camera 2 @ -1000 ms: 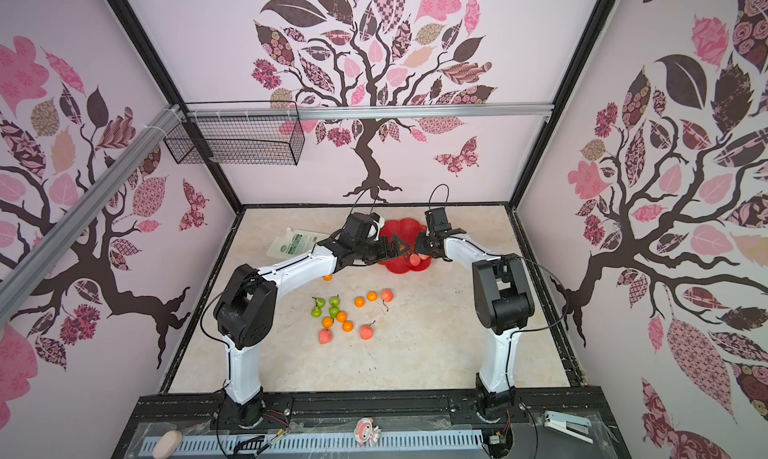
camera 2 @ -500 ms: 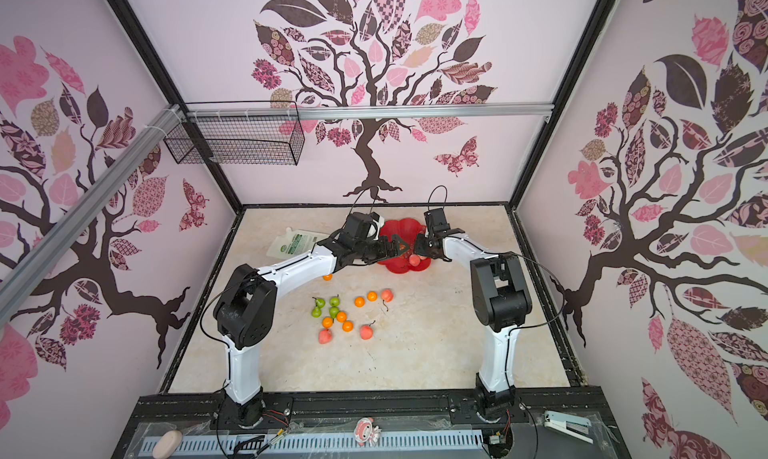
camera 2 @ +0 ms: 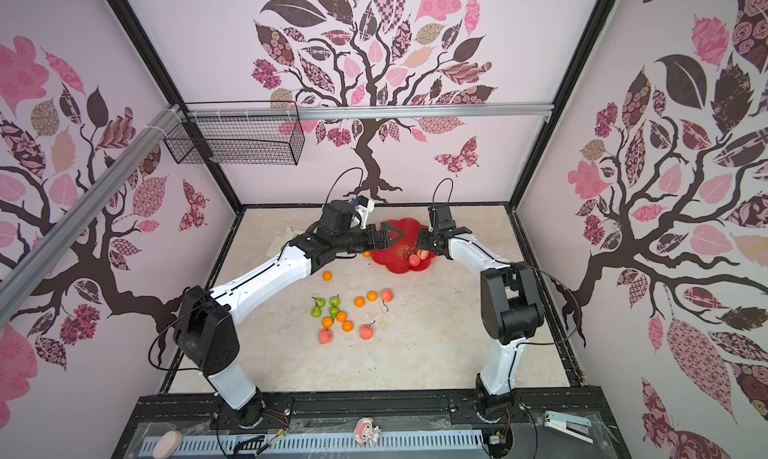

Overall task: Place and organize the fake fruits in the fruit bowl
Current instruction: 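Open the right gripper to release the peach into the bowl, then move the right gripper to a pink peach near the kumquats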

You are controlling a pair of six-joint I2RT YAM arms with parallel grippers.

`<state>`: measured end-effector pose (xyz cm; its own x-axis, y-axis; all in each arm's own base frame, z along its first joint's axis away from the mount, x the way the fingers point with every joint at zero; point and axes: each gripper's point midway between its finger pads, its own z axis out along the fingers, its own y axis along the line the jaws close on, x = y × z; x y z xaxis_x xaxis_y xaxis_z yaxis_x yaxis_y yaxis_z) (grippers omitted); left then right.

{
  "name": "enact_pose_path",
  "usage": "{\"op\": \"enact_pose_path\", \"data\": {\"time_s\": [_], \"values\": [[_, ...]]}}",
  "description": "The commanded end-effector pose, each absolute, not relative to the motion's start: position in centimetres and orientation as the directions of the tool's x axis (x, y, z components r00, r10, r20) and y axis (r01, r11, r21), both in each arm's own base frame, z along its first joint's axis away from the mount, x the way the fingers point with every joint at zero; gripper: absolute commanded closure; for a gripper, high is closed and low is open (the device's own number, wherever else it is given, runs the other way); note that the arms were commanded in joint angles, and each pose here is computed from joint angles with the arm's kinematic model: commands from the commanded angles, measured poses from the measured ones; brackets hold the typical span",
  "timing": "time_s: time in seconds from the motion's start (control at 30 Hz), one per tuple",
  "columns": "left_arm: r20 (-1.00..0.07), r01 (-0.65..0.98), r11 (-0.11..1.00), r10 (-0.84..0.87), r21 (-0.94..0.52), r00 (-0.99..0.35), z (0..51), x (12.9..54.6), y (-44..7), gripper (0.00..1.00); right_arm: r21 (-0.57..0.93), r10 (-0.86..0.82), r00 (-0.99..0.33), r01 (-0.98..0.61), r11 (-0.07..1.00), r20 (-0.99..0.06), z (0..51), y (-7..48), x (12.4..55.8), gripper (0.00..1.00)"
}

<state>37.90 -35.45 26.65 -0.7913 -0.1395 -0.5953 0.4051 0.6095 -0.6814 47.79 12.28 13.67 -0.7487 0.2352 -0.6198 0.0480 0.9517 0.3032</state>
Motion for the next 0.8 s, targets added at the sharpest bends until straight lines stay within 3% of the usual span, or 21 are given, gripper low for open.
{"op": "enact_pose_path", "data": {"time_s": [0.0,0.4,0.77], "values": [[-0.598,0.402,0.664,-0.087,-0.631,-0.796,25.0,35.7,-33.8,0.02,0.317,0.263,-0.689,0.051,0.947,-0.675,17.6,11.8,45.9,0.69],[-0.558,0.305,0.719,-0.138,-0.624,-0.818,21.4,28.4,-27.9,0.02,0.299,0.161,-0.748,-0.051,0.953,-0.643,15.8,16.9,36.1,0.71],[-0.448,0.149,0.708,-0.257,-0.690,-0.856,16.4,24.9,-23.6,0.02,0.250,-0.099,-0.837,-0.271,0.930,-0.538,9.8,23.3,29.5,0.73]]}}
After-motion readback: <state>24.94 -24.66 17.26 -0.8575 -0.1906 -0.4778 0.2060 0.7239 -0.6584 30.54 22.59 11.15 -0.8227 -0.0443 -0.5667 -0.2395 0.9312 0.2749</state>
